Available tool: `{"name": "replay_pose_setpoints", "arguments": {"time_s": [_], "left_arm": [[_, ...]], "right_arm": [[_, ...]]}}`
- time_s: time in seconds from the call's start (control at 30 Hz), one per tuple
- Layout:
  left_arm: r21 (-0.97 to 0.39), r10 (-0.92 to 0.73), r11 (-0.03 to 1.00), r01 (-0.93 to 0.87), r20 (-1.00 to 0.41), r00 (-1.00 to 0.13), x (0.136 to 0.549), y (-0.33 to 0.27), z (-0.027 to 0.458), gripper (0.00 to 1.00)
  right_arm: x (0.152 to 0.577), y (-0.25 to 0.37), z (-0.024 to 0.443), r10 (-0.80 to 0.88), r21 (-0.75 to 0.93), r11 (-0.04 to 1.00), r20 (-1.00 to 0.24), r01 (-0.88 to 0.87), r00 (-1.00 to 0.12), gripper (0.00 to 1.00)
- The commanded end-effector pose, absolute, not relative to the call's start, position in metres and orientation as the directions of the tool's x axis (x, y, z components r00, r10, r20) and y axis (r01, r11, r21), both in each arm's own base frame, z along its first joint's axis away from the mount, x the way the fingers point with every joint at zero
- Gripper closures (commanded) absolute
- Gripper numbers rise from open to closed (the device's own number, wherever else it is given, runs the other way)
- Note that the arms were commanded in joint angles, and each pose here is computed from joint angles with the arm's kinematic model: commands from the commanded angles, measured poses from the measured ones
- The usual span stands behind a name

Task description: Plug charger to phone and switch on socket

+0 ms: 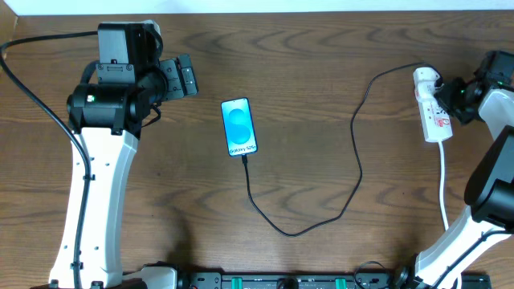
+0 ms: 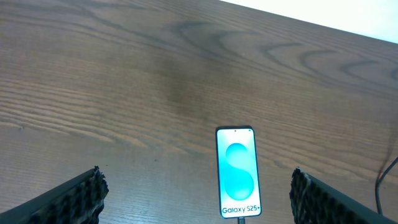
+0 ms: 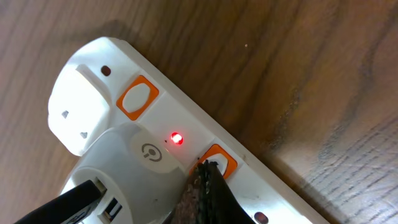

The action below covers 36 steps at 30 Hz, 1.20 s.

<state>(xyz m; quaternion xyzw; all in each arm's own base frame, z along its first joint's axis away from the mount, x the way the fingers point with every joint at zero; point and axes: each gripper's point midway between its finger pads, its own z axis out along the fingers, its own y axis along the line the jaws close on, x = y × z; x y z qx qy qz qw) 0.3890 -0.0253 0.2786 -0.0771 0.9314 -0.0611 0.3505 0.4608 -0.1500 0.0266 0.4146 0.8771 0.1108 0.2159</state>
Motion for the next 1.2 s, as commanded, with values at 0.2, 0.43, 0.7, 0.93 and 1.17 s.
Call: {"name": "replay_pose_setpoints", "arguments": {"time_s": [0.2, 0.43, 0.7, 0.93, 1.17], "left_arm": [[-0.168, -0.198, 0.979, -0.116, -0.646, -0.737, 0.386, -0.022, 0.280, 0.05], [-0.168, -0.198, 0.979, -0.116, -0.646, -0.737, 0.386, -0.022, 0.280, 0.05], [-0.167, -0.198, 0.979, -0.117, -0.646, -0.737, 0.386, -0.022, 0.280, 0.05], [-0.168, -0.198, 0.979, -0.116, -0.646, -0.737, 0.386, -0.022, 0.280, 0.05], [-0.168, -0.198, 0.979, -0.116, -0.646, -0.737, 0.386, -0.022, 0.280, 0.05]], "right_arm": [[0.370, -0.101, 0.300, 0.556, 0.605, 0.788, -0.622, 0.113, -0.551, 0.97], [0.252, 0.018, 0.329, 0.360, 0.545, 0.837, -0.613, -0.047, -0.703, 0.01], [0.226, -0.003, 0.327, 0.282, 0.319, 0.945, -0.698, 0.067, -0.658, 0.01], [0.238, -0.022, 0.341, 0.179, 0.163, 0.984, -0.876, 0.074, -0.448, 0.01], [0.242, -0.020, 0.300, 0.072, 0.068, 0.996, -0.994, 0.049, -0.079, 0.01]]}}
